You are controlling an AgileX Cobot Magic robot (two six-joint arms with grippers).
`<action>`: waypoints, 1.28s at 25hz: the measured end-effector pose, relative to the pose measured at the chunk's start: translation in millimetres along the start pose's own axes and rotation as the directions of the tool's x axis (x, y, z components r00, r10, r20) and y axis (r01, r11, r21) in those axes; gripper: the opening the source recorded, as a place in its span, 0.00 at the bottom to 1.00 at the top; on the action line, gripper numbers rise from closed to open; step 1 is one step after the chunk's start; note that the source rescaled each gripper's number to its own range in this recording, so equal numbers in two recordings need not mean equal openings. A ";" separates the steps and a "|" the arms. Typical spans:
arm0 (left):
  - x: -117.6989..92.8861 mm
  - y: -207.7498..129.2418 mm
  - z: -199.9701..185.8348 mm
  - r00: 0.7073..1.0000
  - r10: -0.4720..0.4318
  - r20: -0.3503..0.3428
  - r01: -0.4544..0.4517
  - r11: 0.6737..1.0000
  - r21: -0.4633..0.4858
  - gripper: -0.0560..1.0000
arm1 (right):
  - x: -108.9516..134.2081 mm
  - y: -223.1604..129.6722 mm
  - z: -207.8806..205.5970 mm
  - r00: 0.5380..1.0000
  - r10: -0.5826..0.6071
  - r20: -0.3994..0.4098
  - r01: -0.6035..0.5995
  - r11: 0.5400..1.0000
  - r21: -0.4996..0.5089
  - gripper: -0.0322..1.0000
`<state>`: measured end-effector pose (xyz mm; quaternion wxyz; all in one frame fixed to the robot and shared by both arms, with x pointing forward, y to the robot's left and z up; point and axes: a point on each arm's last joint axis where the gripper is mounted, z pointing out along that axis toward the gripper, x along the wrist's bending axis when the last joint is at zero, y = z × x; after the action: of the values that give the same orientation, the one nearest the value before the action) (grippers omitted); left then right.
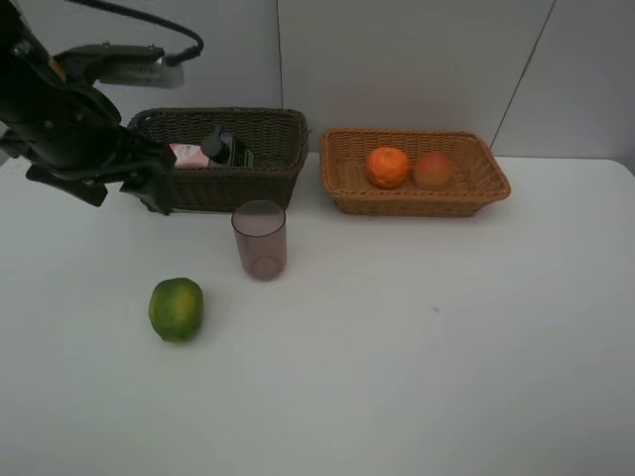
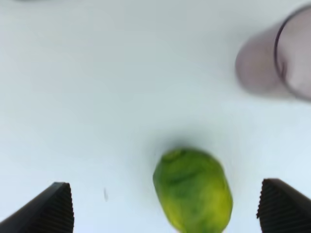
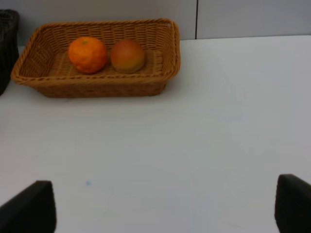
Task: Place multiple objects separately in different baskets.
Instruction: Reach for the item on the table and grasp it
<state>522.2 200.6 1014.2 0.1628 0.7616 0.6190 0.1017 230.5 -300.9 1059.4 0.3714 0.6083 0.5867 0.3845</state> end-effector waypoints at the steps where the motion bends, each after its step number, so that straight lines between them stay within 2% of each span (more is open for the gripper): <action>1: -1.8 -5.8 4.2 1.000 0.007 0.001 -0.007 1.000 0.019 0.98 | 0.0 0.0 0.0 1.000 0.000 0.000 0.000 1.000 0.000 0.96; 8: -27.9 -9.6 13.1 0.993 0.115 0.038 -0.116 0.993 0.023 0.98 | 0.0 0.0 0.0 1.000 0.000 0.000 0.000 1.000 0.000 0.96; 11: -36.5 2.3 21.0 0.993 0.106 0.049 -0.107 0.994 0.024 0.98 | 0.0 0.0 0.0 1.000 0.000 0.000 0.000 1.000 0.000 0.96; 20: -56.7 51.6 52.0 0.998 -0.009 0.060 0.009 1.000 -0.002 0.98 | 0.0 0.0 0.0 1.000 0.000 0.000 0.000 1.000 0.000 0.96; 23: -64.6 53.6 68.9 0.998 -0.039 0.056 0.038 0.999 0.018 0.98 | 0.0 0.0 0.0 1.000 0.000 0.000 0.000 1.000 0.000 0.96; 27: -65.9 51.0 89.6 0.991 -0.131 0.036 0.129 0.990 0.051 0.98 | 0.0 0.0 0.0 1.000 0.000 0.000 0.000 1.000 0.000 0.96; 32: -62.9 53.2 94.2 0.981 -0.194 0.002 0.194 0.981 0.022 0.98 | 0.0 0.0 0.0 1.000 0.000 0.000 0.000 1.000 0.000 0.96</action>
<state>590.7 118.2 949.8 0.1649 0.6995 0.6910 0.0773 230.5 -300.9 1059.4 0.3714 0.6083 0.5867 0.3845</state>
